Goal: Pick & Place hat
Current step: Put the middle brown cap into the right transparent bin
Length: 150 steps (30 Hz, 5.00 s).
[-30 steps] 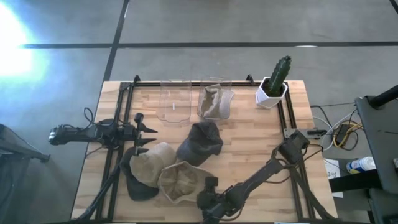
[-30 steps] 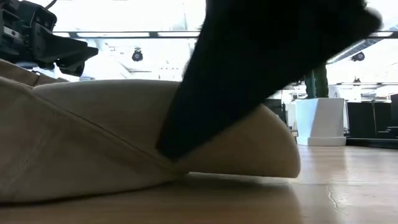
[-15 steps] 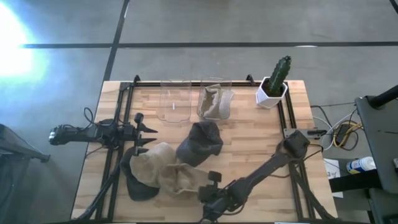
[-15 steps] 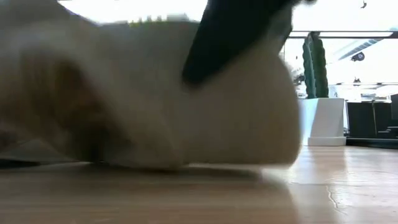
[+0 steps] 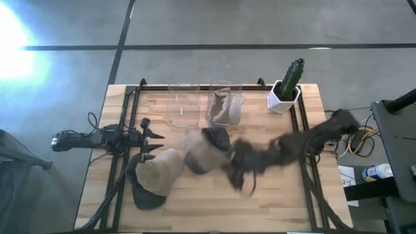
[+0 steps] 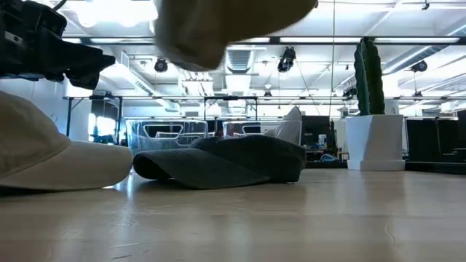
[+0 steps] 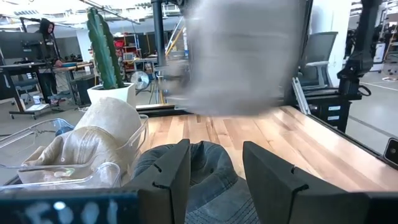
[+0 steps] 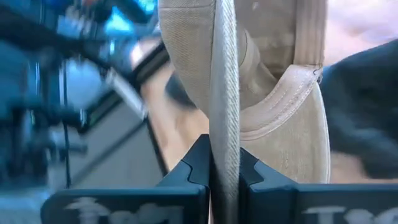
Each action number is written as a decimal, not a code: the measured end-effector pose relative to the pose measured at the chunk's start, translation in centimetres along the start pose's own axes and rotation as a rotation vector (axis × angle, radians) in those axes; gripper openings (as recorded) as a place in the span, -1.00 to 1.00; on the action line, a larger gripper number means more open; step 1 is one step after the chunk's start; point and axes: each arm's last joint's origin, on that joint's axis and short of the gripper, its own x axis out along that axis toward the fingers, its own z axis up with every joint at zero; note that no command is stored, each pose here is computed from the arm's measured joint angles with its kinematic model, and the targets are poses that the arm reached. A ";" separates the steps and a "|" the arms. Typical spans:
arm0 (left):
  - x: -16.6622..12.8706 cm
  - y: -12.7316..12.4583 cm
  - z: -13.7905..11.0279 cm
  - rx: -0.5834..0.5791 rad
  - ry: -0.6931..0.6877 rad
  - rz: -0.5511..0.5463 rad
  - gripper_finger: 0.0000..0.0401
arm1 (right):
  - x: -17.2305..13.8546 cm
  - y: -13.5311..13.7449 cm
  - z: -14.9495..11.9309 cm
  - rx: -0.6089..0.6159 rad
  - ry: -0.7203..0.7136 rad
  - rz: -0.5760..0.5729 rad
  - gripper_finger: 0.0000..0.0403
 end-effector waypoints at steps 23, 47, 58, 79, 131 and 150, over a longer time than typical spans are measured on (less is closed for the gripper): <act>0.0 0.0 0.0 0.000 0.000 0.000 -0.29 | -0.3 -25.6 13.6 0.815 -0.005 0.018 -0.93; 0.0 0.0 0.0 0.000 0.000 0.000 -0.29 | 6.0 -32.5 15.5 1.112 -0.032 -0.260 -0.83; -0.2 0.2 1.8 -0.260 -0.194 0.013 -0.29 | 6.0 -32.5 15.6 1.093 -0.078 -0.306 -0.80; -0.3 0.7 4.6 -0.975 -0.051 0.129 -0.31 | 4.5 -28.7 17.0 0.670 -0.083 -0.429 -0.08; 5.8 -2.8 2.8 -1.029 0.580 0.540 -0.24 | 17.1 -17.7 19.5 0.108 0.256 -0.407 0.12; 5.8 -2.7 2.9 -0.975 0.551 0.556 -0.24 | 11.5 -21.6 19.1 -0.026 0.383 -0.890 0.12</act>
